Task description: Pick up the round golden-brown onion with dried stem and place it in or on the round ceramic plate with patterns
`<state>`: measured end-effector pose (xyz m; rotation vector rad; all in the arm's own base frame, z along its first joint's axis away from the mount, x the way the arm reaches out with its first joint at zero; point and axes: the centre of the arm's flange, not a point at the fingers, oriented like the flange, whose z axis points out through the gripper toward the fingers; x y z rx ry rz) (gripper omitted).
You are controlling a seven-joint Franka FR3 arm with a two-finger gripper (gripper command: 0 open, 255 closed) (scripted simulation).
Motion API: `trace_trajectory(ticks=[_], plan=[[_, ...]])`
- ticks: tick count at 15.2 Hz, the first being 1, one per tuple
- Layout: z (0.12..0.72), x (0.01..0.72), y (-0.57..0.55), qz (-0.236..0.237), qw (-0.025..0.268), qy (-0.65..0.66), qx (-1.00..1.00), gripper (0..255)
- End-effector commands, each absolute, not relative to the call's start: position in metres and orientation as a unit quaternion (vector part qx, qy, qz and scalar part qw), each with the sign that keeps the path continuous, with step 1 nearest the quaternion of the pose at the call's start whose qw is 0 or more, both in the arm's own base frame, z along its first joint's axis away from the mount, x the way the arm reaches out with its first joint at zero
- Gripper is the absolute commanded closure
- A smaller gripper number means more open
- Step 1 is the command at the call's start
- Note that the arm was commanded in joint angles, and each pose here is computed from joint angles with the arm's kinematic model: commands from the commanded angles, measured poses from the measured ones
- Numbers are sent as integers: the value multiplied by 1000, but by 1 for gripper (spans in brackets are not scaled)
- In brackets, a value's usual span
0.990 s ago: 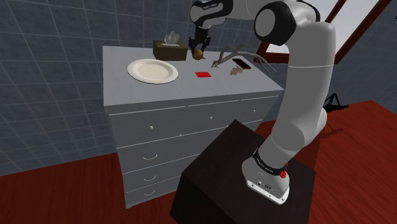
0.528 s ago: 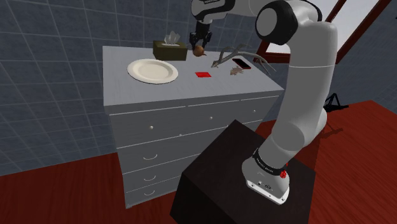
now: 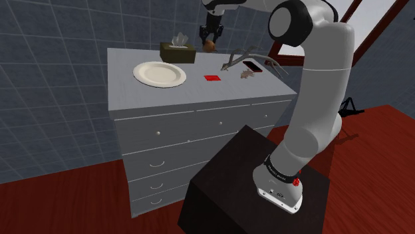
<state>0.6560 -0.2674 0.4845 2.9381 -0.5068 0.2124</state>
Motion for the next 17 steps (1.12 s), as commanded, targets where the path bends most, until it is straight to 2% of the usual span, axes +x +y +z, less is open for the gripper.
trace_trajectory(ticks=[1,3,17], plan=[[496,656,-267,71,76,-169,980,255],[505,656,-267,71,76,-169,980,255],[521,659,-83,71,76,-169,980,255]])
